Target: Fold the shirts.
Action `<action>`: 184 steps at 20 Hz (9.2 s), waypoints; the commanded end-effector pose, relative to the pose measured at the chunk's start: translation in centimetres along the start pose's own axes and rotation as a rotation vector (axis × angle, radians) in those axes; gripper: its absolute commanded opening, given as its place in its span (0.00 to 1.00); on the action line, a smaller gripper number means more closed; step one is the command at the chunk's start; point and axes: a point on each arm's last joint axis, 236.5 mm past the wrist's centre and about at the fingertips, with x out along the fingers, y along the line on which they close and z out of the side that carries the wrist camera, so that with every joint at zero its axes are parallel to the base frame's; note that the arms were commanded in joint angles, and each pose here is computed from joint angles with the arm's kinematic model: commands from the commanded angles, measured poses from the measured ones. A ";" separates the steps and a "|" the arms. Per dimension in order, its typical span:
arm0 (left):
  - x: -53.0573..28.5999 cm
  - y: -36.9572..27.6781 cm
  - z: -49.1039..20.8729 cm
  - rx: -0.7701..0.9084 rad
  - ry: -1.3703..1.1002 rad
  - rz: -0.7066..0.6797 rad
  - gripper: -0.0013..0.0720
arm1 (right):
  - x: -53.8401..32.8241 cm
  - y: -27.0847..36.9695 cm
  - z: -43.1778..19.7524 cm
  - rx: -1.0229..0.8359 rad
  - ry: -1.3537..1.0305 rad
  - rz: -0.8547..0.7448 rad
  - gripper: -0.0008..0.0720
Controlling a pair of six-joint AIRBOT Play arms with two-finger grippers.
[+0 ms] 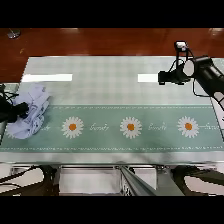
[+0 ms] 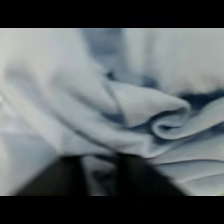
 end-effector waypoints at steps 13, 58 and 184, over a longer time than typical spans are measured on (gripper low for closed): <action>-47.0 -24.2 -9.3 0.641 -0.952 -1.108 0.05 | -32.4 -2.8 2.6 0.074 -0.609 0.114 0.86; -1.7 -33.3 -24.6 0.486 0.260 -0.907 0.05 | 2.0 7.6 -16.0 0.351 0.386 0.554 0.86; -21.2 -25.2 1.9 0.458 -0.585 -0.631 0.05 | -8.3 4.0 -0.9 0.274 -0.174 0.543 0.04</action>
